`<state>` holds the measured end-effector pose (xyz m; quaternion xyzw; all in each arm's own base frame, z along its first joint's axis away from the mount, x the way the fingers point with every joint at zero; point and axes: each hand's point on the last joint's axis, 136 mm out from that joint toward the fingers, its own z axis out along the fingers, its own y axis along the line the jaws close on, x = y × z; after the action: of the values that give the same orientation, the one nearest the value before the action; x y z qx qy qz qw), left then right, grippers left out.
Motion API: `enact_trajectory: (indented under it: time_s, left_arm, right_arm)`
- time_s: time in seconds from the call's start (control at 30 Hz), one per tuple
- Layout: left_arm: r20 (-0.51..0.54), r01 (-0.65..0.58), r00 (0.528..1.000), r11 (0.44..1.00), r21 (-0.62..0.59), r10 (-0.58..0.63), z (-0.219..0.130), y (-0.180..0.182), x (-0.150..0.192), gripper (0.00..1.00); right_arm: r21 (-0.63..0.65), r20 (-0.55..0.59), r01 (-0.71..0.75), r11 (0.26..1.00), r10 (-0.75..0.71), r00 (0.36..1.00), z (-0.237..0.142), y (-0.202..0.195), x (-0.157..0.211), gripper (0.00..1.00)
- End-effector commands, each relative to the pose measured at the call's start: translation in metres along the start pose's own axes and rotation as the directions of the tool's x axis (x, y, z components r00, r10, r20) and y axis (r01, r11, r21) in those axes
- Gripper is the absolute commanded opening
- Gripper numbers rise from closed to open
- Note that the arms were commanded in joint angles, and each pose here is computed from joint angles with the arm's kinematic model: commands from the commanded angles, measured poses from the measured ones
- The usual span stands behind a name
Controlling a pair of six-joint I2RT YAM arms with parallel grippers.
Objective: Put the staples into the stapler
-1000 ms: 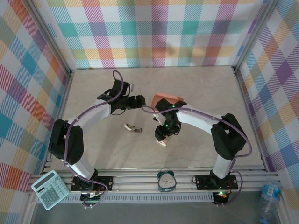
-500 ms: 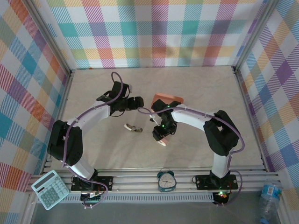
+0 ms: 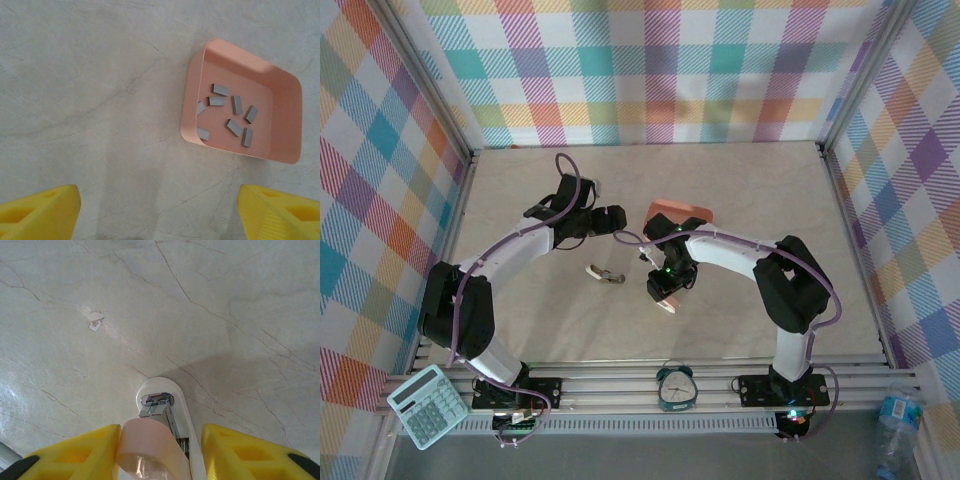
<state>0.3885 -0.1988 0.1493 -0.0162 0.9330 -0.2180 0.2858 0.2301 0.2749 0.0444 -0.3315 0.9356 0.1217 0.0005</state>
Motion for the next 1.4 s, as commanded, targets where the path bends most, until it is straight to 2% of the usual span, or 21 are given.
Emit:
enact_trajectory:
  time_s: [0.0,0.07,0.27,0.43,0.57,0.67,0.77,0.93,1.03,1.13,1.23,1.37]
  left_arm:
    - [0.005,0.018,1.0,1.0,-0.012,-0.018,-0.01,0.004,0.002,0.82]
    - [0.008,0.017,1.0,1.0,-0.016,-0.017,-0.011,0.005,0.002,0.82]
    - [0.021,0.007,1.0,1.0,-0.023,-0.007,-0.015,0.007,0.001,0.82]
    - [0.045,0.0,0.999,1.0,-0.03,0.002,-0.021,0.006,-0.003,0.82]
    - [0.061,-0.01,0.998,0.999,-0.047,0.013,-0.028,0.009,-0.004,0.82]
    - [0.063,-0.016,0.998,0.999,-0.051,0.02,-0.032,0.01,-0.002,0.82]
    - [0.062,-0.028,0.998,0.997,-0.065,0.032,-0.035,0.013,0.0,0.82]
    - [0.05,-0.04,0.998,0.997,-0.069,0.044,-0.039,0.014,0.005,0.82]
    - [0.035,-0.049,0.998,0.997,-0.06,0.051,-0.04,0.014,0.013,0.81]
    - [0.026,-0.066,0.997,0.995,-0.071,0.068,-0.043,0.015,0.02,0.81]
    - [0.023,-0.074,0.997,0.994,-0.082,0.076,-0.046,0.018,0.026,0.81]
    - [0.021,-0.092,0.995,0.992,-0.086,0.094,-0.052,0.018,0.031,0.81]
  right_arm:
    - [-0.01,-0.031,-0.007,1.0,0.007,1.0,0.006,0.003,0.007,0.46]
    - [-0.008,-0.034,-0.012,1.0,0.012,0.999,0.007,0.002,0.008,0.45]
    - [-0.008,-0.018,-0.045,0.999,0.045,0.999,0.001,0.003,0.006,0.32]
    - [-0.007,0.049,-0.221,0.975,0.221,0.974,-0.022,-0.002,-0.004,0.27]
    - [0.015,0.047,-0.497,0.868,0.496,0.867,-0.037,-0.01,-0.001,0.24]
    - [0.045,0.021,-0.677,0.735,0.677,0.736,-0.038,-0.012,0.011,0.24]
    - [0.047,0.027,-0.789,0.612,0.789,0.613,-0.034,-0.014,0.018,0.24]
    - [-0.033,0.05,-0.919,0.393,0.919,0.391,-0.014,-0.014,0.016,0.25]
    - [-0.038,0.07,-0.954,0.298,0.953,0.295,-0.005,-0.017,0.019,0.25]
    - [-0.056,0.092,-0.969,0.241,0.968,0.235,0.001,-0.019,0.019,0.26]
    - [-0.052,0.099,-0.974,0.219,0.972,0.214,0.005,-0.02,0.02,0.31]
    - [-0.08,0.122,-0.963,0.259,0.961,0.248,-0.008,-0.02,0.014,0.54]
